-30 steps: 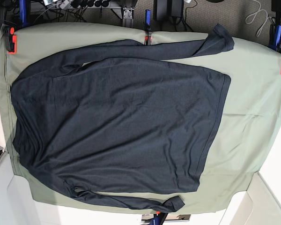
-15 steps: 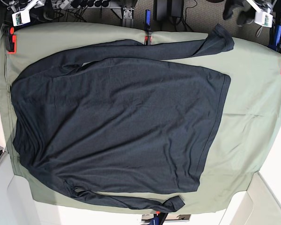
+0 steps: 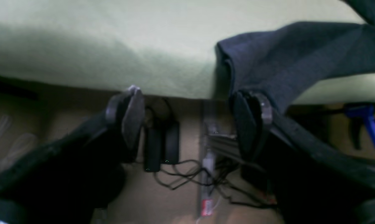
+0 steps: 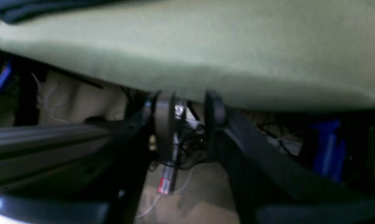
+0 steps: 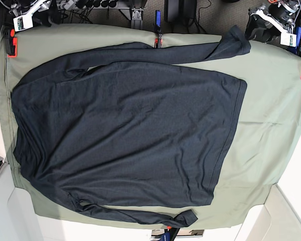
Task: Fold the T-shirt properly
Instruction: 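Lower both grippers to the shirt's shoulder corners and grasp them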
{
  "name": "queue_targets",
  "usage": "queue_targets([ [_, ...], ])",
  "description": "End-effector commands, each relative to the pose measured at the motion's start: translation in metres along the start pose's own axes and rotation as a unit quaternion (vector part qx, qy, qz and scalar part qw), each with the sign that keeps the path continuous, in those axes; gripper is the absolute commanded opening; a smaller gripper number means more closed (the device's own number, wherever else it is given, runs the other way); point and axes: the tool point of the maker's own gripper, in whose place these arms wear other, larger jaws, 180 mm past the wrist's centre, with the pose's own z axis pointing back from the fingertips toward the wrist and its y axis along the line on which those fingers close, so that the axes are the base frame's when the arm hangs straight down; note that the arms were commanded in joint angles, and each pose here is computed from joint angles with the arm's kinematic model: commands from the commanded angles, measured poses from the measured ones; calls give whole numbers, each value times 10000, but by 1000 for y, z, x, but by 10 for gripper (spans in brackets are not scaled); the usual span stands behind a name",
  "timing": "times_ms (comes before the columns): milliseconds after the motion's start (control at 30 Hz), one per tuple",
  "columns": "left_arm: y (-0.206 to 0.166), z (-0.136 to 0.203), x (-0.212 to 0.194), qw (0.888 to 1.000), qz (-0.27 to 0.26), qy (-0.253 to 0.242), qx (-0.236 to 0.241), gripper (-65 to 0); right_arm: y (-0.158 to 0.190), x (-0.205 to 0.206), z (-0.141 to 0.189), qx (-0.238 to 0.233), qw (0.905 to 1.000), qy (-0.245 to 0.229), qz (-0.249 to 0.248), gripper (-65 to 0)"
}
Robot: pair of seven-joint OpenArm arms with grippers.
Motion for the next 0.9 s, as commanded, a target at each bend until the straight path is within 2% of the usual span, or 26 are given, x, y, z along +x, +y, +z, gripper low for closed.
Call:
queue_targets([
  [0,-2,4,10,9998,31,-155,-106,-178,1,5,3,27,9999,-99,50,-480],
  [400,-39,-16,-5,9977,110,34,-665,-178,1,6,3,27,9999,-103,44,-480],
  [600,-45,-27,2,9972,99,40,-744,-185,1,6,3,27,9999,-104,42,-480],
  [633,-45,-27,2,9972,99,32,-744,-211,1,6,3,27,9999,-104,42,-480],
  [667,-45,-27,2,9972,98,35,-743,-268,1,6,3,27,9999,-104,42,-480],
  [700,-45,-27,2,9972,100,35,-744,-355,1,6,3,27,9999,-104,42,-480],
  [767,-45,-26,0,9972,88,64,-734,-569,1,6,3,27,9999,-105,44,-480],
  [800,-45,-26,-1,9973,83,93,-727,-650,1,6,3,28,9999,-107,40,-480],
  [867,-44,-25,-6,9971,73,224,-723,-650,1,6,3,28,9999,-107,40,-480],
])
